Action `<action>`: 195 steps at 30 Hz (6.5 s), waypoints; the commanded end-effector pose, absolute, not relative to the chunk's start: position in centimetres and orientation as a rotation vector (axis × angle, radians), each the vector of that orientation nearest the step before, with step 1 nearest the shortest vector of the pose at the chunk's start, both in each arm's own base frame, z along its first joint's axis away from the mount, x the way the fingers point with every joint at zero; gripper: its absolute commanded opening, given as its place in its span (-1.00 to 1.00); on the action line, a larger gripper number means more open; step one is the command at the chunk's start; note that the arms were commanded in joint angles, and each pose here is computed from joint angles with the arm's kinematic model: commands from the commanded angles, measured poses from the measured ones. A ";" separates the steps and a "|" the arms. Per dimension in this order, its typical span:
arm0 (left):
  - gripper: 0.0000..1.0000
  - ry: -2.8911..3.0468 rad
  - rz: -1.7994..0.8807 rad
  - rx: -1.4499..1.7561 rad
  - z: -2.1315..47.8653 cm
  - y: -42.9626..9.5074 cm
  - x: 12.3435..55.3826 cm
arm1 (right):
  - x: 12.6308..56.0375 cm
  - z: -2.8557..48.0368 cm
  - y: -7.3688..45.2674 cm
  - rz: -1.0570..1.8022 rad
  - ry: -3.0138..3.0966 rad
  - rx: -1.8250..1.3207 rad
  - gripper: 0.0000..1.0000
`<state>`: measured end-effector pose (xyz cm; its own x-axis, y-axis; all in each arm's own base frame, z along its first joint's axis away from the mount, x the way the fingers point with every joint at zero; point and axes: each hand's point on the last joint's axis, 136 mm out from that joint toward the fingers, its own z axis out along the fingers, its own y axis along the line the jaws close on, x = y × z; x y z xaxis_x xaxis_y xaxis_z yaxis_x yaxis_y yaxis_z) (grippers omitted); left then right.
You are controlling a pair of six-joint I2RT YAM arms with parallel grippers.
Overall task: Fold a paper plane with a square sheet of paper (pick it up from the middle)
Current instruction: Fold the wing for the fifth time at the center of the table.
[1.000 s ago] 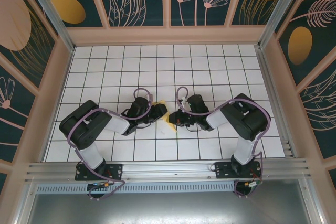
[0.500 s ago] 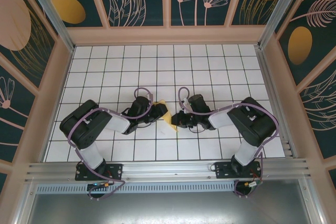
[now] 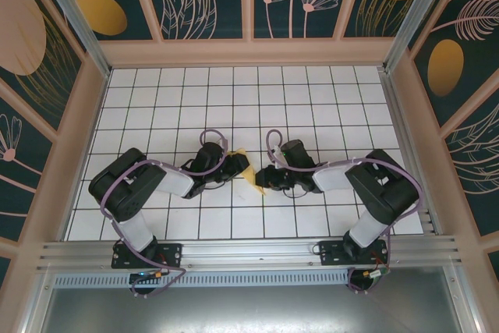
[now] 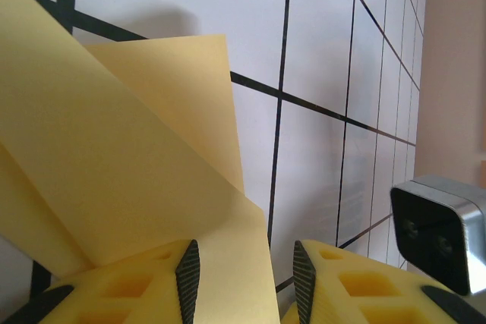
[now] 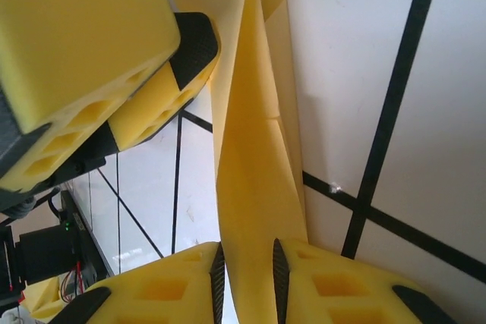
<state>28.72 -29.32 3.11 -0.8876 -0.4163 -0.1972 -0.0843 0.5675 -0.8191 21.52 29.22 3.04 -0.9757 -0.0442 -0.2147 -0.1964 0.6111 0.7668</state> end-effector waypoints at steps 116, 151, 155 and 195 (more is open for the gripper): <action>-0.27 2.679 -0.941 -0.504 -4.0 -26.6 27.2 | 17.9 0.7 26.2 1.108 2.826 -0.218 -0.84; -0.28 2.713 -0.923 -0.453 -4.3 -26.9 27.2 | 19.3 0.6 26.6 1.150 2.806 -0.189 -0.81; -0.28 2.704 -0.940 -0.434 -4.0 -27.2 27.3 | 18.8 0.3 26.6 1.234 2.809 -0.164 -0.81; 0.00 2.551 -1.215 -0.183 2.0 -35.1 27.0 | 19.8 0.3 26.8 1.355 2.784 0.041 -0.87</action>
